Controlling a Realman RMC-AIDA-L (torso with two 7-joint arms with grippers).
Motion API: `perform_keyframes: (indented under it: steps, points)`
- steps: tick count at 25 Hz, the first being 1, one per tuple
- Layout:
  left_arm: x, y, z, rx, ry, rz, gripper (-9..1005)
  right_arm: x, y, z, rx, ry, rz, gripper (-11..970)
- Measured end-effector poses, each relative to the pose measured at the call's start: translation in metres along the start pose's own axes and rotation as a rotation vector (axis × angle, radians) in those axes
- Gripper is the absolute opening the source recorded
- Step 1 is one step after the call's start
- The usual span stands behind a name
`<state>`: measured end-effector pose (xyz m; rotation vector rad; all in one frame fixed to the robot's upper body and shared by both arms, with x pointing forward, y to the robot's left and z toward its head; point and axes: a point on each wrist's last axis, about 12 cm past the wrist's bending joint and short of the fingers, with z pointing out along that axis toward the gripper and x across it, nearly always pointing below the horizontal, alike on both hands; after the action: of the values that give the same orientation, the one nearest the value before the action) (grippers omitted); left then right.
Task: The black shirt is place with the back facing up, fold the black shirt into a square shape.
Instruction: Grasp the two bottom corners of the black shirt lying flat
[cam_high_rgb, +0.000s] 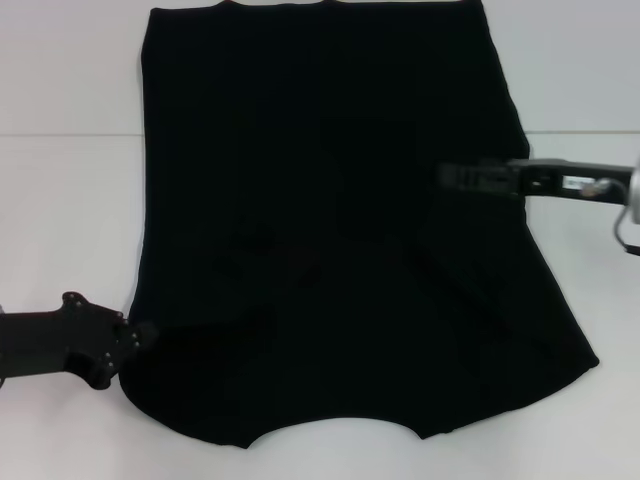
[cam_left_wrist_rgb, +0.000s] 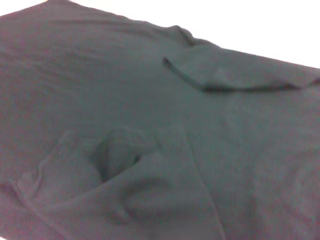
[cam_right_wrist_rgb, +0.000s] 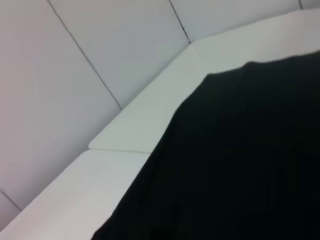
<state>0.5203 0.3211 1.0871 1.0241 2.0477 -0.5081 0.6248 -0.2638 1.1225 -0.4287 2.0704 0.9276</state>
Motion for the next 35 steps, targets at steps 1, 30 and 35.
perform_keyframes:
  steps: [1, 30, 35]
  points:
    - [0.003, -0.001, -0.002, 0.004, -0.015, -0.021, 13, 0.001, -0.003, -0.006, 0.001, 0.009, 0.014, 892]
    - [0.027, -0.004, -0.009, -0.03, -0.124, -0.155, 38, 0.038, -0.04, -0.083, 0.137, 0.356, 0.274, 866]
    - [0.027, -0.004, -0.008, -0.029, -0.126, -0.156, 42, 0.045, -0.041, -0.082, 0.145, 0.4, 0.287, 862]
